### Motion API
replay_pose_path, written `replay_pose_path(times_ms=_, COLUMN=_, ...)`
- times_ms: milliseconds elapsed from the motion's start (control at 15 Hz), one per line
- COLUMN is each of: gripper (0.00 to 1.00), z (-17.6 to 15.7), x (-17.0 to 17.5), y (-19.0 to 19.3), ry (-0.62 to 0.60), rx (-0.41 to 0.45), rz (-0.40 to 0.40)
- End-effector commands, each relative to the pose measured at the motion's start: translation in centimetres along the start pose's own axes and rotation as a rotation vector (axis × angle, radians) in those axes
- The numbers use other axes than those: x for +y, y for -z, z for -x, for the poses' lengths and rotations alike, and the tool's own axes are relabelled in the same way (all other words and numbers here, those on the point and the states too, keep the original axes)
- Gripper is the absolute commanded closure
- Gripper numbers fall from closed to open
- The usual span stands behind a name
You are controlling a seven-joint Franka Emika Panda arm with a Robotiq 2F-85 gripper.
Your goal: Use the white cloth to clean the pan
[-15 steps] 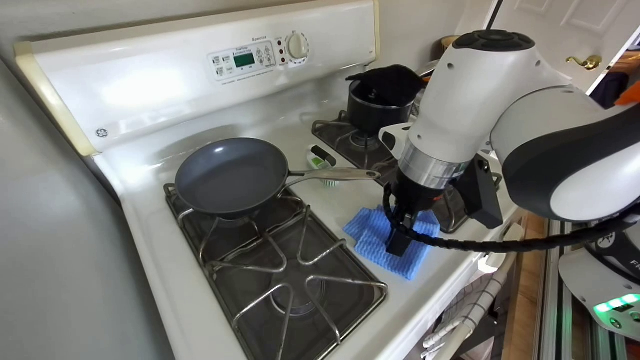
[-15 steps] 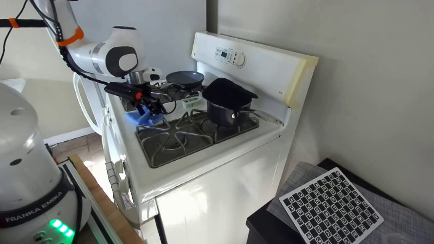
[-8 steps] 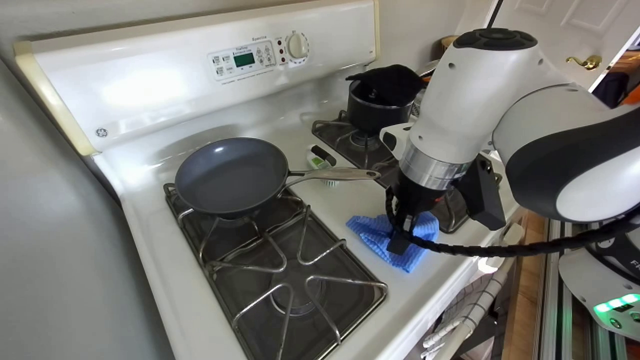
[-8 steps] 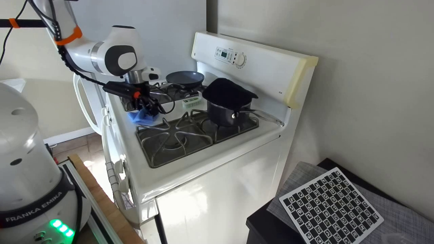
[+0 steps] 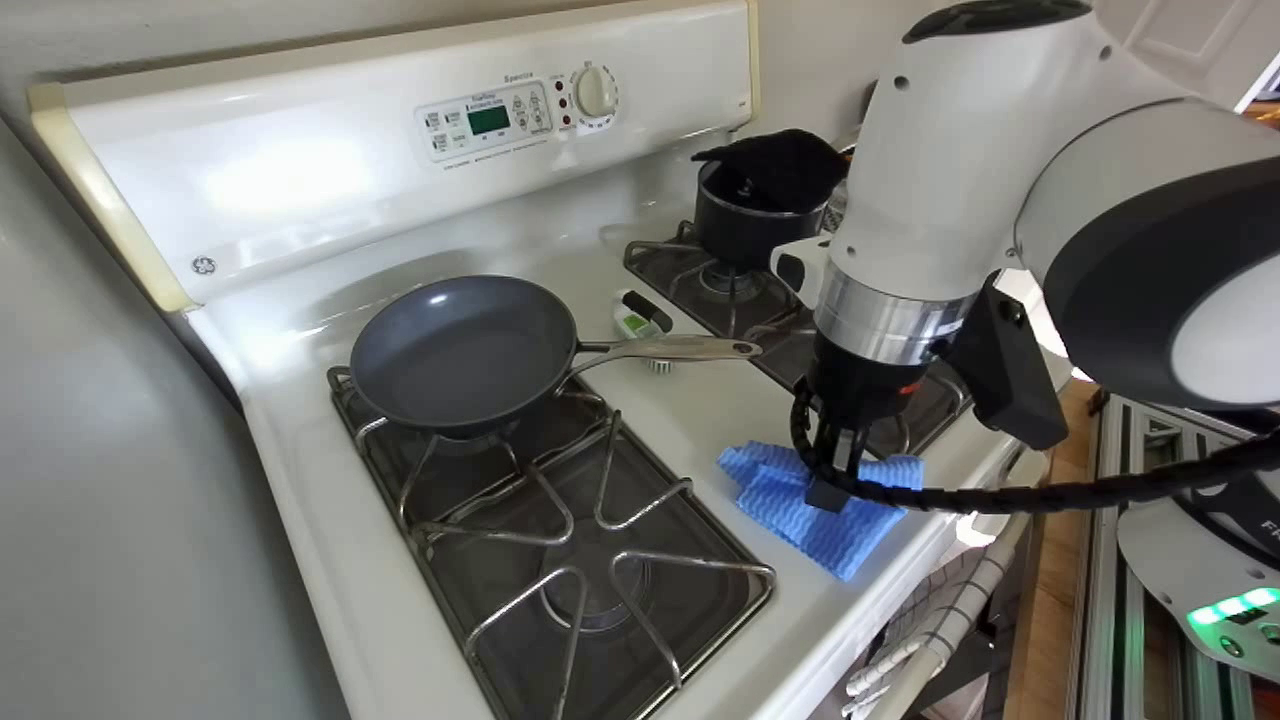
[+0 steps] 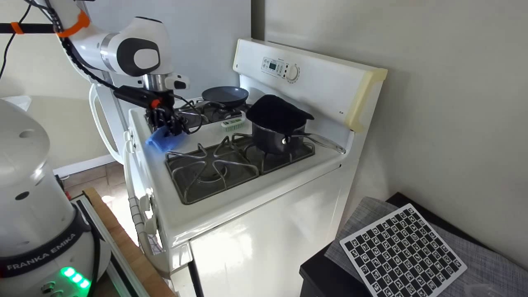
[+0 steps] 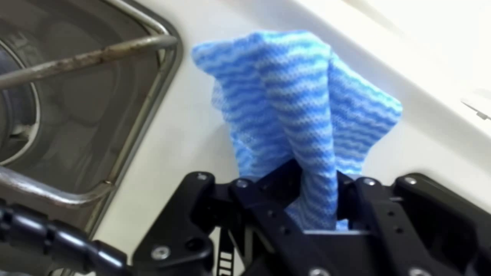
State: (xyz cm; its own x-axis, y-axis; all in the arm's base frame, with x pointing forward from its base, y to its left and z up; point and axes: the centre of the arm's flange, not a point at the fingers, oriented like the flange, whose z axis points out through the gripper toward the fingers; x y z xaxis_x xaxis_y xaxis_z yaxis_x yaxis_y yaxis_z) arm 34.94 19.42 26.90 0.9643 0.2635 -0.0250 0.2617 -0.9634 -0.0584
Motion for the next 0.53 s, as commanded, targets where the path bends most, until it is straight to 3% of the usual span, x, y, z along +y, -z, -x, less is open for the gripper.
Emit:
replay_pose_path(times_ms=0, gripper=1.00, z=0.6, x=-0.7, y=4.6, ry=0.011, rx=0.018, rz=0.028)
replay_pose_path(times_ms=467, gripper=1.00, z=-1.2, x=-2.3, y=14.3, ry=0.052, rx=0.125, rz=0.071)
